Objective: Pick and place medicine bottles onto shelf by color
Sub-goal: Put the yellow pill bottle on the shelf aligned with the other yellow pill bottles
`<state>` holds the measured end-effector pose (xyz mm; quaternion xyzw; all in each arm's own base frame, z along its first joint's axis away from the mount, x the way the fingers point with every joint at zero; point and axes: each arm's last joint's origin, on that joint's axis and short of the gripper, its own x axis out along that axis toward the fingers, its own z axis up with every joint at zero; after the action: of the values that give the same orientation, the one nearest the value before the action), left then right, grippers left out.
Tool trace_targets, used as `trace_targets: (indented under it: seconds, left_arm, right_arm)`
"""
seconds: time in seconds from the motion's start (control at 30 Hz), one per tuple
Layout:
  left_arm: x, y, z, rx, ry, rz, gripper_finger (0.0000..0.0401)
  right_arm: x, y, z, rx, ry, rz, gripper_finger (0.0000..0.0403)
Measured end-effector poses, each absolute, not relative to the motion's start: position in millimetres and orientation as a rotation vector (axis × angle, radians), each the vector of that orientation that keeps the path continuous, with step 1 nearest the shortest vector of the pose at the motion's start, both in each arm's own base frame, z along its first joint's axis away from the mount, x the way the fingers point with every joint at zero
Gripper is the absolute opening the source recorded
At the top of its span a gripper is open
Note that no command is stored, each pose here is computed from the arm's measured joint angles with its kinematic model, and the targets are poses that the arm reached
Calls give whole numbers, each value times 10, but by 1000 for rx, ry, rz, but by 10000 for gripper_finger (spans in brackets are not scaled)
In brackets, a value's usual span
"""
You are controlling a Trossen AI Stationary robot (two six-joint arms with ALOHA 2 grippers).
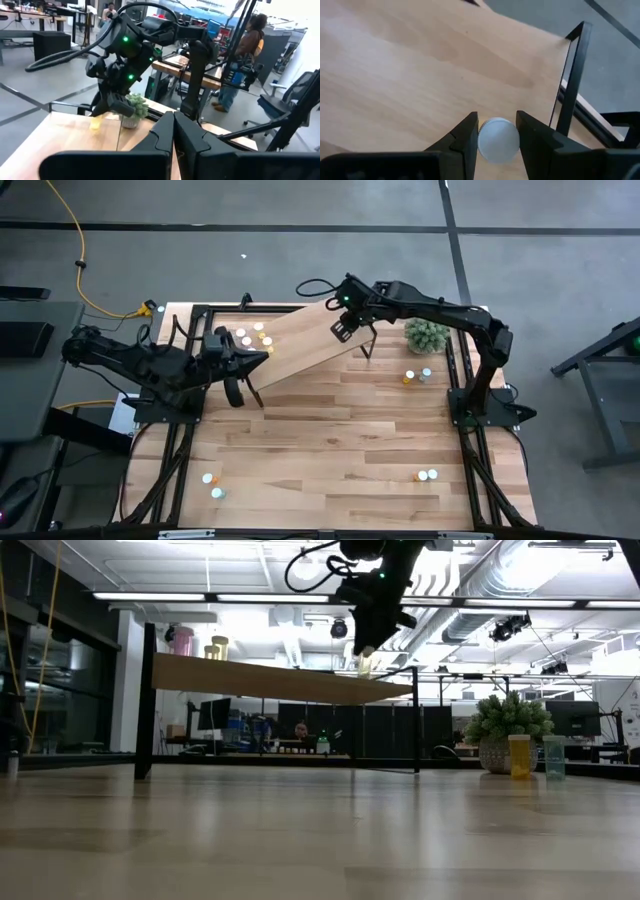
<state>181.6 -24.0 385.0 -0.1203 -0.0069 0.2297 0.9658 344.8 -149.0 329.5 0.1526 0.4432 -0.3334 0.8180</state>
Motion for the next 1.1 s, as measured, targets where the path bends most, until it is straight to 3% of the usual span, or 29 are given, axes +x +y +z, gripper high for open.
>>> trace_targets:
  seconds: [0.93, 1.1]
  left_arm:
    - [1816, -241, 3857, -243, -20, 463, 0]
    - [1817, -241, 3857, -243, -20, 462, 0]
  right_arm:
    - [3383, -1490, 3265, 303, 1011, -770, 108]
    - [3380, -1489, 3264, 303, 1014, -770, 129]
